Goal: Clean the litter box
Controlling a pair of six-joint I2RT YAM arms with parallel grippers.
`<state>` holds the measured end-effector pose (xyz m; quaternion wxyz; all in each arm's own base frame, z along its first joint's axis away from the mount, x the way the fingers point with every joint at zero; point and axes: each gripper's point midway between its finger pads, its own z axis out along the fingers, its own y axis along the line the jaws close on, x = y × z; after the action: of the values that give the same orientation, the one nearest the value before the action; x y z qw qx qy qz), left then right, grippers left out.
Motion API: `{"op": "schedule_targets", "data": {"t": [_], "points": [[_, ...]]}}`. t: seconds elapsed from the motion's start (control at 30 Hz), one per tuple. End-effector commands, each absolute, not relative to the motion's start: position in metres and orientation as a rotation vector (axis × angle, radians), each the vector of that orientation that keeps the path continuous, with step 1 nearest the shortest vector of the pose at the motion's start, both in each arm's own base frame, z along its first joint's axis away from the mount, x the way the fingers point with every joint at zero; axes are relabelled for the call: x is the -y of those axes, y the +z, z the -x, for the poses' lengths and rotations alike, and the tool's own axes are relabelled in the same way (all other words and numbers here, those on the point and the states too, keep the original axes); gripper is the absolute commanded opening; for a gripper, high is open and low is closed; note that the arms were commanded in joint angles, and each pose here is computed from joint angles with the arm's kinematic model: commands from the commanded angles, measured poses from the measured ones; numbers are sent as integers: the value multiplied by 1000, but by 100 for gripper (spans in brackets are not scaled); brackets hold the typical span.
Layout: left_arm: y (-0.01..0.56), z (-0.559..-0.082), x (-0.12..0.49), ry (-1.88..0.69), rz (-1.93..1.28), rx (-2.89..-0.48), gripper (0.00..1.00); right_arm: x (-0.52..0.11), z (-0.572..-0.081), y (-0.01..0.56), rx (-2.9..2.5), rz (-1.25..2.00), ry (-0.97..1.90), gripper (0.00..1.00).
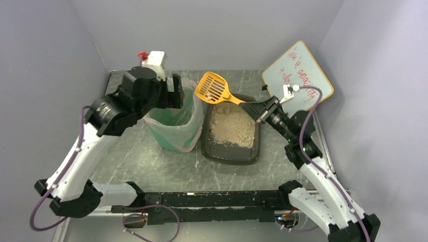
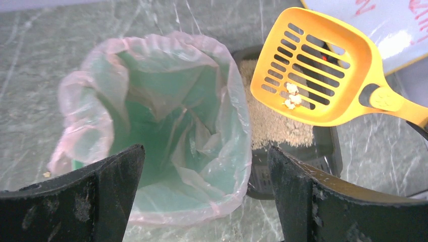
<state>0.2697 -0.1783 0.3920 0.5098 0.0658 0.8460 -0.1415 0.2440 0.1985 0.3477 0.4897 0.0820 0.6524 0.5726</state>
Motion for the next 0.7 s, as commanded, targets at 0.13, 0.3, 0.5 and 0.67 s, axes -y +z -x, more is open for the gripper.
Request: {"op": "schedule_targets", "data": {"t": [0.13, 0.3, 0.5, 0.67], "points": [[434, -258, 130, -251, -19, -1868, 97, -238, -265, 401, -1620, 286, 1182, 0], [437, -255, 117, -218, 1, -1831, 97, -263, -277, 406, -1683, 493, 968, 0], [434, -253, 110, -191, 2, -1815, 97, -294, -285, 400, -1731, 695, 675, 0], [427, -250, 103, -169, 8, -1808, 97, -316, -277, 403, -1670, 809, 454, 0]]}}
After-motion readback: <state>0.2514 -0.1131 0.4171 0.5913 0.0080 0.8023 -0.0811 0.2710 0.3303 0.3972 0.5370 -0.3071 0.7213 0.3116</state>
